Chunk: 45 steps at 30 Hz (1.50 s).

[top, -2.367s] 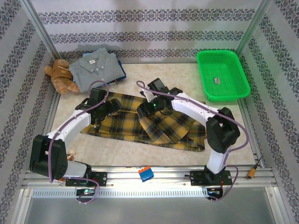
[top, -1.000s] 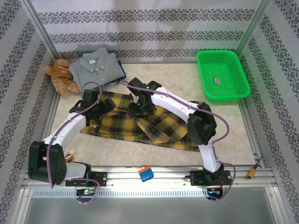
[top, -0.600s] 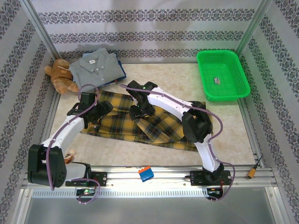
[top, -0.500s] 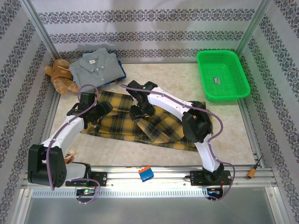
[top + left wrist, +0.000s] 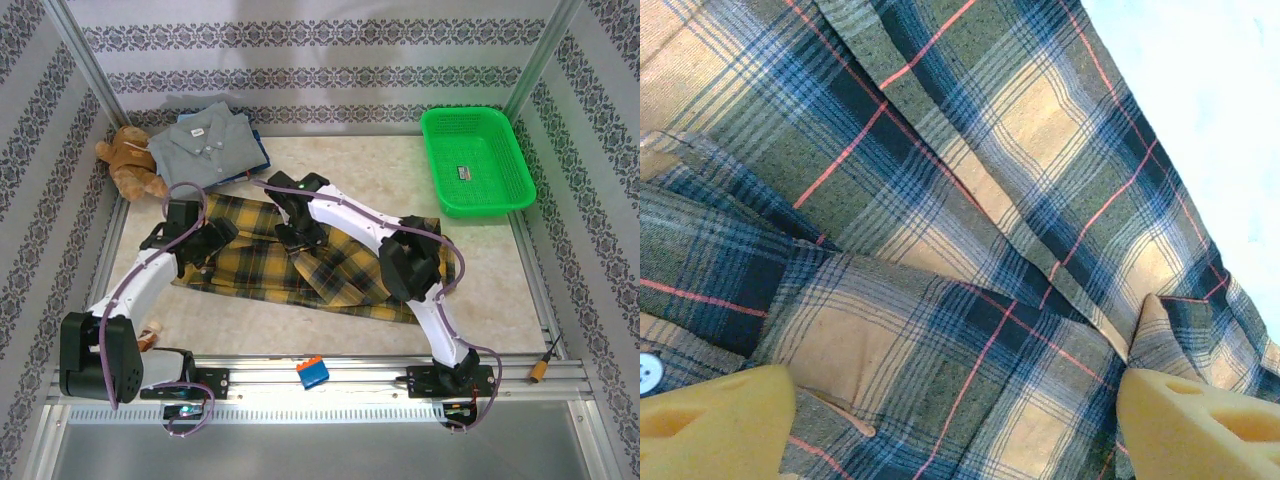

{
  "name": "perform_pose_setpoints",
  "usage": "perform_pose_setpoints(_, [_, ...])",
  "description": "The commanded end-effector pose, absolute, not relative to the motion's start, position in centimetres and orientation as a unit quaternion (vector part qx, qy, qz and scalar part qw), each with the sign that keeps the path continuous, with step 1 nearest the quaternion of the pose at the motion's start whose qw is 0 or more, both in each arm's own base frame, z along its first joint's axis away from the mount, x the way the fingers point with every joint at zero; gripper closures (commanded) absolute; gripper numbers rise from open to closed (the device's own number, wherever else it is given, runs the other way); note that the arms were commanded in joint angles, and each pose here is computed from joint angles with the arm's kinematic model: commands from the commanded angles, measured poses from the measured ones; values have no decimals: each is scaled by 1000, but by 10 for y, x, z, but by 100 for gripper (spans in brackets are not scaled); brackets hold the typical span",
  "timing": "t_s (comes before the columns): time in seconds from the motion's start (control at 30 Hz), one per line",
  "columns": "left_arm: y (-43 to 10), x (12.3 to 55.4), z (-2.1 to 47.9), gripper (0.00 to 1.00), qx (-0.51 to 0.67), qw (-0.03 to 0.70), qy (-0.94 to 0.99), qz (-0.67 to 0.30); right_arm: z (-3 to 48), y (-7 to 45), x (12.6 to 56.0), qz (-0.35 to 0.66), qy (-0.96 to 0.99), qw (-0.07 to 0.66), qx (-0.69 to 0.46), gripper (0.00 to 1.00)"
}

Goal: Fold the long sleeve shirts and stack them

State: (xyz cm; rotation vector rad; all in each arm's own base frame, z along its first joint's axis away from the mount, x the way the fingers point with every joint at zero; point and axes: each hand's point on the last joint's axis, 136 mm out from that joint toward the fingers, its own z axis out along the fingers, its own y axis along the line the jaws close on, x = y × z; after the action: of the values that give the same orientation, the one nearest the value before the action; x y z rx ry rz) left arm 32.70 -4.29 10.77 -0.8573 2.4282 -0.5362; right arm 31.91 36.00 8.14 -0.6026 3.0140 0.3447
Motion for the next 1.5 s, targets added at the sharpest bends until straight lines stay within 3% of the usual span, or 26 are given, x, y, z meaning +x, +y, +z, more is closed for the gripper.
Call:
perform_pose_setpoints(0.0, [-37, 322, 110, 16, -312, 261, 892, -195, 109, 372, 311, 163, 959, 41, -228, 99])
perform_pose_setpoints(0.2, [-31, 324, 114, 16, -317, 266, 890, -193, 193, 397, 267, 322, 885, 67, -329, 100])
perform_pose_setpoints(0.33, [-28, 327, 120, 16, -320, 273, 888, -186, 255, 403, 219, 445, 807, 51, -385, 100])
perform_pose_setpoints(0.4, [-27, 329, 123, 16, -321, 277, 887, -184, 262, 400, 206, 482, 785, 29, -389, 100])
perform_pose_setpoints(0.57, [-24, 331, 128, 16, -328, 281, 884, -181, 188, 380, 234, 452, 830, -52, -322, 100])
perform_pose_setpoints(0.73, [-24, 334, 129, 17, -331, 279, 885, -174, 100, 368, 299, 391, 879, -80, -259, 100])
perform_pose_setpoints(1.0, [-34, 343, 136, 16, -308, 282, 894, -163, 81, 334, 365, 327, 916, -32, -230, 100])
perform_pose_setpoints(1.17, [-59, 350, 133, 16, -286, 278, 899, -180, 76, 307, 336, 306, 919, -64, -240, 100])
perform_pose_setpoints(1.47, [-109, 339, 120, 16, -285, 231, 898, -241, 76, 292, 238, 308, 903, -123, -274, 100])
